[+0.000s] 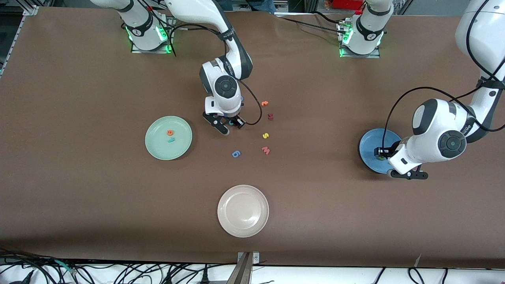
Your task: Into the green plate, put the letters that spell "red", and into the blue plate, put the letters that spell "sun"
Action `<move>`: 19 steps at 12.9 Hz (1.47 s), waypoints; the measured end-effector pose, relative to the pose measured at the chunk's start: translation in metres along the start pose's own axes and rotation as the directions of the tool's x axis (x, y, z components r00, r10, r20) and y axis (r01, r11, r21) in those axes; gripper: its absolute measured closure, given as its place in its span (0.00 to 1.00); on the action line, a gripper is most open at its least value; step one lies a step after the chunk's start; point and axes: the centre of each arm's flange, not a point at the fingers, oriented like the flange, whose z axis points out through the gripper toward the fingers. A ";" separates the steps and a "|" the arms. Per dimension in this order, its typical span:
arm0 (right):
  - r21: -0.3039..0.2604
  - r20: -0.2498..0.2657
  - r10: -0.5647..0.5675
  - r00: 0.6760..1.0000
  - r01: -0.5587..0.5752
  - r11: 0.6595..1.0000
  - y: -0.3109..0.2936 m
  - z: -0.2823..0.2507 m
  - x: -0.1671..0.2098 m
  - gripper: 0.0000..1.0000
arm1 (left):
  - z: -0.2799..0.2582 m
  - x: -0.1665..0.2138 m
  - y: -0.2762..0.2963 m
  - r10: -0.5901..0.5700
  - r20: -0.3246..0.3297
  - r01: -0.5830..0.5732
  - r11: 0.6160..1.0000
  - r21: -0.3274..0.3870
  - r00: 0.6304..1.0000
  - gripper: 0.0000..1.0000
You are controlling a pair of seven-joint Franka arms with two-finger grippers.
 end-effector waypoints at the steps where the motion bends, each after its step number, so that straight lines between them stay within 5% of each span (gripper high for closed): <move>1: -0.008 0.000 0.003 1.000 -0.003 1.000 0.001 -0.004 0.008 0.60 | -0.010 -0.001 0.024 -0.026 -0.008 0.025 0.999 -0.029 1.000 0.19; 3: -0.032 -0.004 -0.020 1.000 0.020 0.999 0.006 -0.020 0.038 0.62 | -0.023 -0.008 0.089 -0.049 -0.019 0.048 0.997 -0.059 0.999 0.00; 8: -0.090 0.021 -0.166 0.986 0.168 0.982 0.050 -0.083 0.153 0.62 | -0.016 -0.054 0.274 -0.137 -0.074 0.130 0.987 -0.091 0.988 0.00; 12: -0.109 0.047 -0.238 0.970 0.242 0.964 0.084 -0.089 0.216 0.62 | 0.022 -0.094 0.369 -0.184 -0.134 0.171 0.980 -0.107 0.974 0.00; 15: -0.142 0.055 -0.235 0.970 0.241 0.960 0.090 -0.072 0.221 0.48 | 0.084 -0.110 0.407 -0.216 -0.207 0.202 0.975 -0.088 0.954 0.00; 19: -0.133 0.050 -0.294 0.954 0.298 0.945 0.087 -0.081 0.226 0.05 | 0.125 -0.116 0.417 -0.223 -0.200 0.212 0.974 -0.074 0.954 0.00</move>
